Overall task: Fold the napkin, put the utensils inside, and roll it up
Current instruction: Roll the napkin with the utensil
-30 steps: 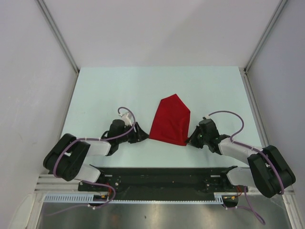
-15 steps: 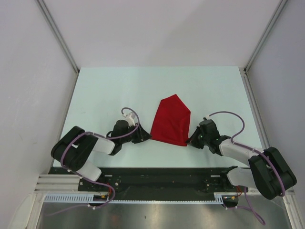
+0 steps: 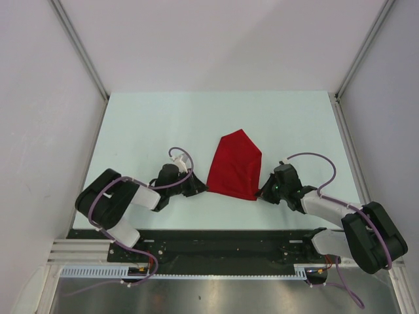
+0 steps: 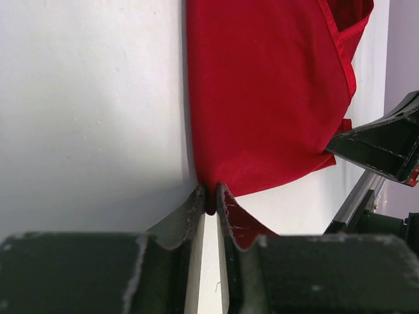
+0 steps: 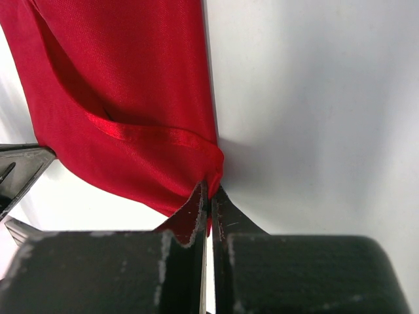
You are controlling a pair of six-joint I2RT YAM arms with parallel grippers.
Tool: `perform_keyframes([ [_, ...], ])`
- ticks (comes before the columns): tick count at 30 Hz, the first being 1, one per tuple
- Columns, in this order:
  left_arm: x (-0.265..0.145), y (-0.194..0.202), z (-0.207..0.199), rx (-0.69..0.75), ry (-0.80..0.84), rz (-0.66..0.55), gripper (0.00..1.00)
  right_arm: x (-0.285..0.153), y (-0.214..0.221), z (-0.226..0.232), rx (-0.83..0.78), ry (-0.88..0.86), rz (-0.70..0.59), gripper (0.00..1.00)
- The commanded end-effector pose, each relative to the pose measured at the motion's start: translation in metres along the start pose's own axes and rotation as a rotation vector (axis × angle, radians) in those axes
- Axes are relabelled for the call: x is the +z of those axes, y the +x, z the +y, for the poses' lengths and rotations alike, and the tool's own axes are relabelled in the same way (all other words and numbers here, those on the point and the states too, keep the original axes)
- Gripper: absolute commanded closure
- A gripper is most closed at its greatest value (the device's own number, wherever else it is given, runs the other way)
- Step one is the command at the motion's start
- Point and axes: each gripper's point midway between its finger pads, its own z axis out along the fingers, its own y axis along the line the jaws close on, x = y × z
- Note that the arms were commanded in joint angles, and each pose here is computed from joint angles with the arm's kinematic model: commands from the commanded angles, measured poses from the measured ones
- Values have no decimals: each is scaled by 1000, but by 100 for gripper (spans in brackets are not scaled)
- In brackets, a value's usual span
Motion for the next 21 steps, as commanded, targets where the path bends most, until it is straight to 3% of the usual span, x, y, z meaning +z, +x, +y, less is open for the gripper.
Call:
perform_keyframes([
  [1,2,16,9,-26,-37,64,87,-1,0,-9,-34,30,-17,100],
  [3,3,15,5,-31,-21,70,91,-3,-1,-8,-44,33,-16,100],
  [6,2,10,-6,-33,9,70,99,-14,-10,-9,-106,57,-54,75],
  [7,1,9,-8,-38,9,76,100,-20,-21,-4,-132,57,-97,62],
  [10,-2,4,-17,-37,25,90,100,-48,-47,13,-256,43,-232,41],
  [14,-5,-7,-25,-25,35,99,100,-77,-69,49,-495,-54,-379,28],
  [20,-10,-16,-29,-61,68,116,100,-63,-37,111,-812,-151,-390,23],
  [21,-11,-16,-29,-68,74,118,100,-50,-32,109,-892,-90,-391,22],
])
